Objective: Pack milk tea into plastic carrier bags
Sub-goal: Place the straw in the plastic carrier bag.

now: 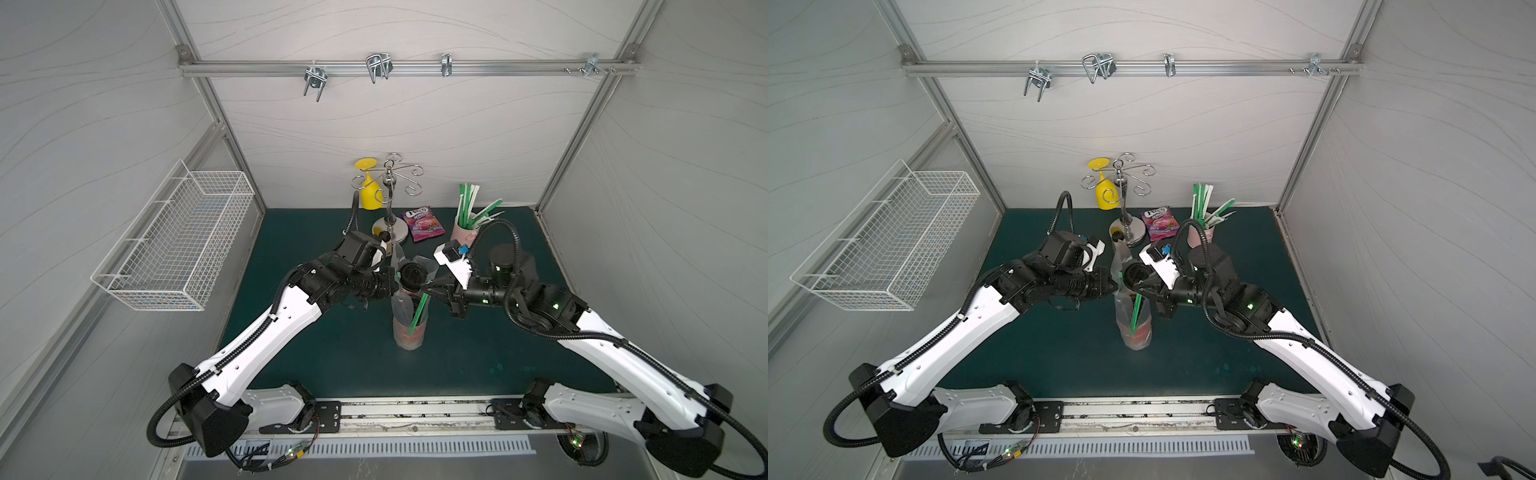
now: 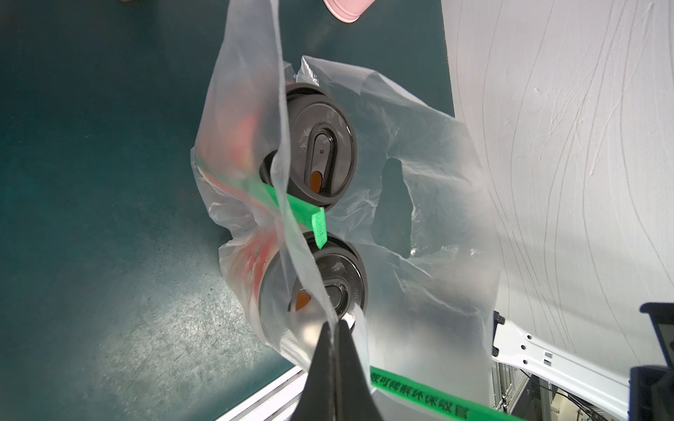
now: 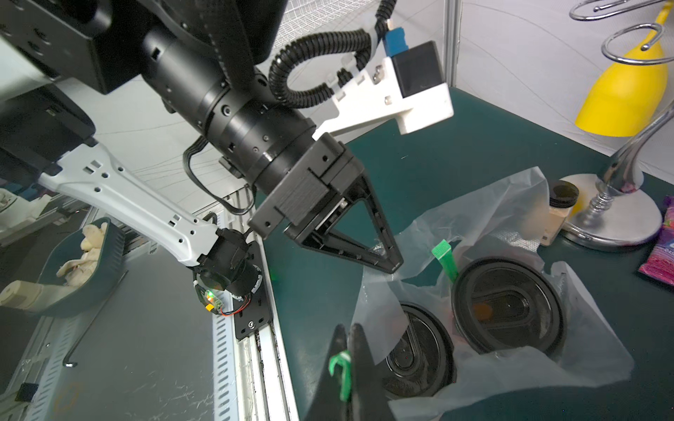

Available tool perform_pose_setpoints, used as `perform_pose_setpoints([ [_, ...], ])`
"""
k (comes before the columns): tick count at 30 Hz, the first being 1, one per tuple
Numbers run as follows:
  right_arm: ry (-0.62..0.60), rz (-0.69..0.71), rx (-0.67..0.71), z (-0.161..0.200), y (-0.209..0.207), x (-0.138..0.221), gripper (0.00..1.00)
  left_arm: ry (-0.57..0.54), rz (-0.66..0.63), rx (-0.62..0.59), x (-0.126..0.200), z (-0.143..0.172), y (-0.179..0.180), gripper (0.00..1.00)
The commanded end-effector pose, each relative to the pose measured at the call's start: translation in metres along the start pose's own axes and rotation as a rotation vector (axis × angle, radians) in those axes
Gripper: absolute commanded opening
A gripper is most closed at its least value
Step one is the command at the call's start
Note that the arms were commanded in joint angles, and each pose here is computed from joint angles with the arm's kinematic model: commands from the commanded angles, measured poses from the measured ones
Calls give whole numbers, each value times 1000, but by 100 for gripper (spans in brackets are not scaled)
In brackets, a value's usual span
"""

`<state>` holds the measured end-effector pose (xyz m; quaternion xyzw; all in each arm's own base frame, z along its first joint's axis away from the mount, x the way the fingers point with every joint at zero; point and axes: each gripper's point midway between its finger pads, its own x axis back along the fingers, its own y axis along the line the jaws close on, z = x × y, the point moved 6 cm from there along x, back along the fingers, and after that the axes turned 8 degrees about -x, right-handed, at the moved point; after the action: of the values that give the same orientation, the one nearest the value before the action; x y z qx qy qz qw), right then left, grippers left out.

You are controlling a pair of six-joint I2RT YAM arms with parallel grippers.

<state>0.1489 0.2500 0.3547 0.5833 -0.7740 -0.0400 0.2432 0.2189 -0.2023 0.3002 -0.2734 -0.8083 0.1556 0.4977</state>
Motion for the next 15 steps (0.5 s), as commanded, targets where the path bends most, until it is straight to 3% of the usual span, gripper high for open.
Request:
perform_pose_setpoints([
  [1, -12, -81, 67, -2, 12, 0, 12, -47, 29, 2, 8, -6, -4, 0],
  [4, 4, -96, 94, 0, 16, -2, 18, -50, 28, 3, 9, -6, -4, 0],
  [15, 36, -120, 162, -2, 34, -4, 18, -56, 37, 8, 9, -9, -4, 0],
])
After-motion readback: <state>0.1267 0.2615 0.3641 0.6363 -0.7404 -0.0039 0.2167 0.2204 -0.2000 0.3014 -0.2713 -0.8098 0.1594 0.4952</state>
